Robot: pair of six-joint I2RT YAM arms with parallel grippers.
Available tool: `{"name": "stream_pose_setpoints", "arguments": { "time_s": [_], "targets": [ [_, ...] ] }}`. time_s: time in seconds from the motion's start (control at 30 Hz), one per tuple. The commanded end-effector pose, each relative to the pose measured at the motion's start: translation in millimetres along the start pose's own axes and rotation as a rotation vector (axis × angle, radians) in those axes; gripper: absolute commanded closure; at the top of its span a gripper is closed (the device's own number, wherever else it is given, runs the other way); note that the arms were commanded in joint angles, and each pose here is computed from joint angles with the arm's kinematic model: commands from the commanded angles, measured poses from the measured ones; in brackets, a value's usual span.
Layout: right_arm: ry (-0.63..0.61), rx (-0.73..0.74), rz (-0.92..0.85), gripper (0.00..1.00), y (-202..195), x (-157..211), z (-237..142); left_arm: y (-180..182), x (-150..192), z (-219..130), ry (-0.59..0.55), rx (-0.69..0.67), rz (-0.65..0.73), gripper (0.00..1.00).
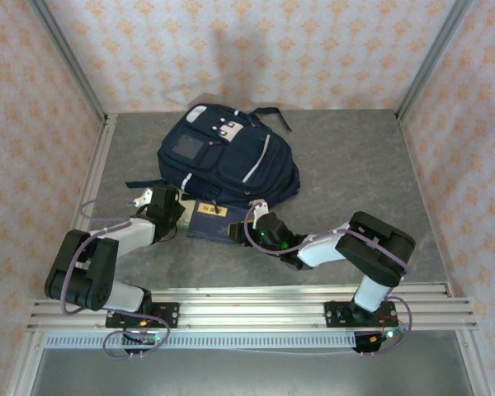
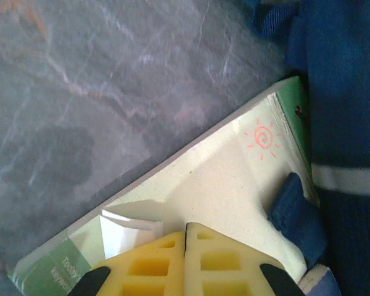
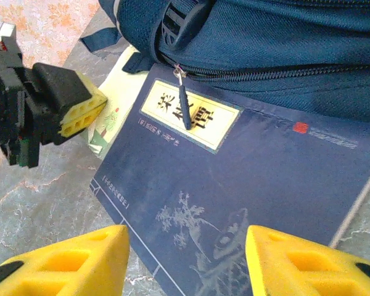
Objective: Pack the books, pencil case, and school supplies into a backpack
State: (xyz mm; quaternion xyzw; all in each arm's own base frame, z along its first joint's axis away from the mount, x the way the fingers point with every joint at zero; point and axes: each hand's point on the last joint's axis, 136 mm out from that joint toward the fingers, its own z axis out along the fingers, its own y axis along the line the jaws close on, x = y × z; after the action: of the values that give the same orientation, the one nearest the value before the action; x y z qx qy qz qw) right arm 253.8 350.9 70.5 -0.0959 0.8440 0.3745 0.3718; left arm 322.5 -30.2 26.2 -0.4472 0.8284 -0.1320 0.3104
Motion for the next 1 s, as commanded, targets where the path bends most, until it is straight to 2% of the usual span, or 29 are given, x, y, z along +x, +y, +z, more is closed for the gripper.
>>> {"name": "stream_pose_setpoints", "arguments": {
  "time_s": [0.0,0.23,0.43,0.5,0.57,0.67,0.8,0.87,0.97],
  "targets": [
    [-0.023,-0.007,-0.002,0.48,4,-6,5,44,54,-7,0.197,-0.106,0.039,0.93],
    [-0.034,0.008,0.000,0.48,1,-9,4,17,88,-46,0.208,-0.010,0.158,0.93],
    [-0.033,0.073,0.011,0.48,-7,-14,0,-5,97,-81,0.192,0.095,0.192,0.91],
    [0.007,0.083,0.004,0.48,-1,-15,3,-7,83,-93,0.143,0.090,0.235,0.90],
    [0.073,0.092,-0.001,0.47,5,-12,7,-7,59,-104,0.045,0.073,0.280,0.87],
    [0.132,0.066,0.007,0.46,17,-11,11,-14,31,-109,-0.036,0.090,0.333,0.76],
    [0.126,0.075,0.034,0.46,21,-17,10,-23,12,-92,-0.018,0.082,0.309,0.57],
    [0.111,0.079,0.048,0.46,19,-19,10,-35,4,-80,-0.027,0.083,0.305,0.53],
    [0.103,0.078,0.071,0.46,15,-16,12,-55,-4,-61,-0.011,0.074,0.298,0.52]
  ]
}}
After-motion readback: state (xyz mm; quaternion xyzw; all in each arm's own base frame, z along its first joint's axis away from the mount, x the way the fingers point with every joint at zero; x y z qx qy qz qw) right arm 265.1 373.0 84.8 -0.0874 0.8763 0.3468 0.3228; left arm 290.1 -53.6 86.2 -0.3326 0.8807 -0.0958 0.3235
